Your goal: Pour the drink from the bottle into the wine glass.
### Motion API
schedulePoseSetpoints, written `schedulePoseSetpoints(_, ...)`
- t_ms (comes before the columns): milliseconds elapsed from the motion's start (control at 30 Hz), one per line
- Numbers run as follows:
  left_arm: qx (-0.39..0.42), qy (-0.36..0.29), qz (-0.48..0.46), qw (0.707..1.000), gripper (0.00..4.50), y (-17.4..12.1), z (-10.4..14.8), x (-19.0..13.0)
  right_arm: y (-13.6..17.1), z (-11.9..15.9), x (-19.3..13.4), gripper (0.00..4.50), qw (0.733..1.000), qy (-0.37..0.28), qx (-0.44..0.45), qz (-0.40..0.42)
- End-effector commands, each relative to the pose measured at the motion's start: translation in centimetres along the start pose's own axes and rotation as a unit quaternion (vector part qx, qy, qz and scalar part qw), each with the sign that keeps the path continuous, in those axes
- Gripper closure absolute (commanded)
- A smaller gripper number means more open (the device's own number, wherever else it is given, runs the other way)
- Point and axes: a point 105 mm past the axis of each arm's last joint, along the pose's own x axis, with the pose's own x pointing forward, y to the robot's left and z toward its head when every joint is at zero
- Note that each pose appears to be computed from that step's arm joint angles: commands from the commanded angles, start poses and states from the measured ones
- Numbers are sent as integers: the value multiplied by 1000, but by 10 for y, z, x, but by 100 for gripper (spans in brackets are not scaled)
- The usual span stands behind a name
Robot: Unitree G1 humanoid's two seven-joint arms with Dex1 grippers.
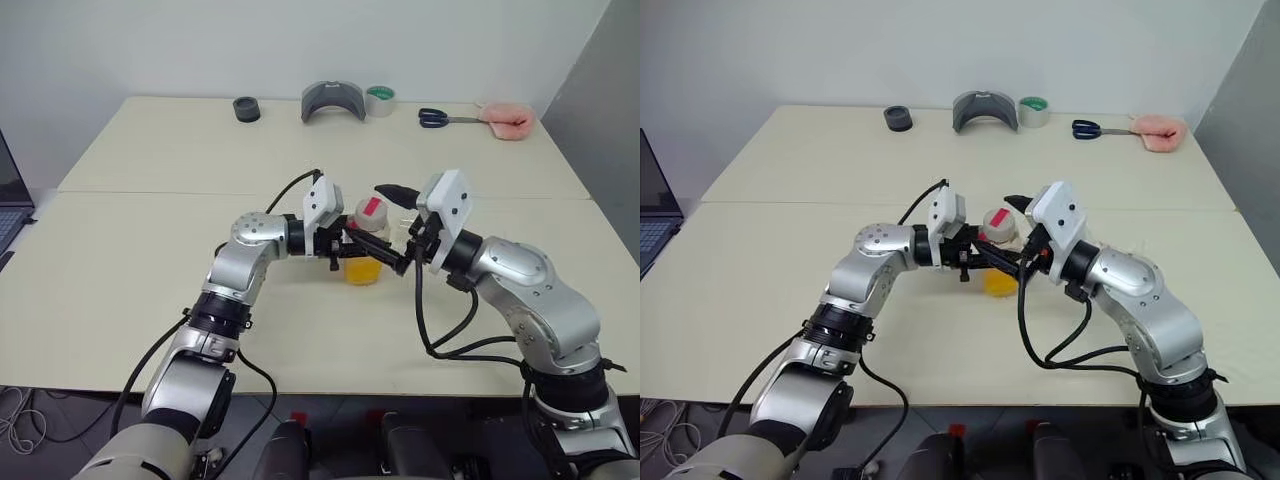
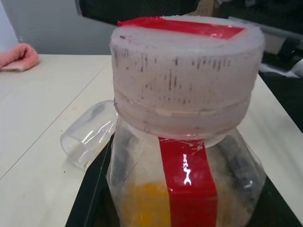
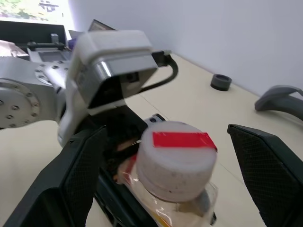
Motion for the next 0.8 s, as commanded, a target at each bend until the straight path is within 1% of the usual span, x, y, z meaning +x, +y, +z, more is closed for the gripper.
schedulePoseSetpoints(33,32,-19,-4,999,277,3,17,-2,-9,17,0,17,999,-32,-26,-21)
schedulePoseSetpoints(267,34,-13,-5,999,277,1,12,-4,-15,19,-2,17,998,-40,-23,-42)
schedulePoseSetpoints(800,38,-10,3,999,277,4,10,-8,-30,13,-18,17,997,-15,-34,-70)
